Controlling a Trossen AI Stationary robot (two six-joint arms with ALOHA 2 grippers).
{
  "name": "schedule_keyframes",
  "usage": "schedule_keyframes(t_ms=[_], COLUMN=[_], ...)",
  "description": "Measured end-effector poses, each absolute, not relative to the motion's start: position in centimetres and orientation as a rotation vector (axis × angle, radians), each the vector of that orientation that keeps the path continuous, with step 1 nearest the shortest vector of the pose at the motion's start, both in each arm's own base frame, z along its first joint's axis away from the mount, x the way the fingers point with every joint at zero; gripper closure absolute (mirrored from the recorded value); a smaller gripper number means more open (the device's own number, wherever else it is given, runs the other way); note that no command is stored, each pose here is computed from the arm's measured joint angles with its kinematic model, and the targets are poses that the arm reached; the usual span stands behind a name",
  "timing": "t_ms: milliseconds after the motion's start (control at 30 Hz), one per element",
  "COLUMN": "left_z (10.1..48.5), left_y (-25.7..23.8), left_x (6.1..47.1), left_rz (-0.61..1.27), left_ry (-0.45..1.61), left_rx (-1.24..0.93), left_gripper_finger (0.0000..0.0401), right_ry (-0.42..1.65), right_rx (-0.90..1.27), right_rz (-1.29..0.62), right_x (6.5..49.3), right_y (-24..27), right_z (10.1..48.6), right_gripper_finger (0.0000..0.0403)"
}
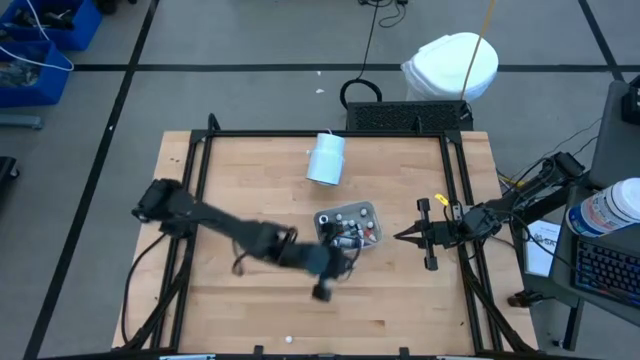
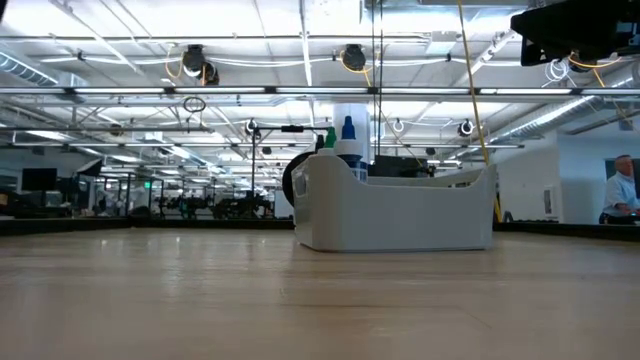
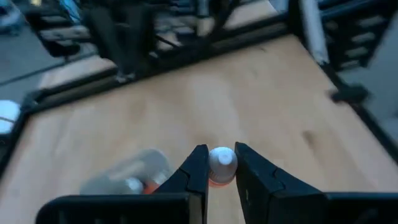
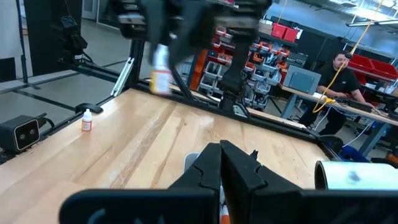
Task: Pick & Place food coloring
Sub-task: Put the small orange food coloring bottle into the gray bin
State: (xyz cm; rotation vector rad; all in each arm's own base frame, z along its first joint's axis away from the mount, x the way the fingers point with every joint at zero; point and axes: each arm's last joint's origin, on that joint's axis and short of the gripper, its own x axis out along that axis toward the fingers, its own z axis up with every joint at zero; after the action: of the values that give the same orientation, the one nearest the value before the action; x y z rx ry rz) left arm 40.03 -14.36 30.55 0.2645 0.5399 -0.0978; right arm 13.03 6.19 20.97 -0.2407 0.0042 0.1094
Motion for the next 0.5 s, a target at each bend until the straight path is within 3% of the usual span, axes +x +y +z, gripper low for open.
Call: schedule_keyframes(t_ms=[300, 500], left_z=[24.4, 22.8], left_y=[-4.4, 0.3], left_x=[46.3, 46.8], left_rz=[-0.063, -0.109], left_ry=[0.573, 0.625], left_rx=[0.158, 0.172], left_gripper_finger=[0.0346, 0.0346], right_ry=[0.009, 0.013], right_rx=[-0.263, -0.277], right_rz=[0.11, 0.11], right_x=[13.0, 13.0], right_y=[6.2, 6.2], right_z=[20.9, 20.9], right_gripper_finger=[0.0403, 0.0403])
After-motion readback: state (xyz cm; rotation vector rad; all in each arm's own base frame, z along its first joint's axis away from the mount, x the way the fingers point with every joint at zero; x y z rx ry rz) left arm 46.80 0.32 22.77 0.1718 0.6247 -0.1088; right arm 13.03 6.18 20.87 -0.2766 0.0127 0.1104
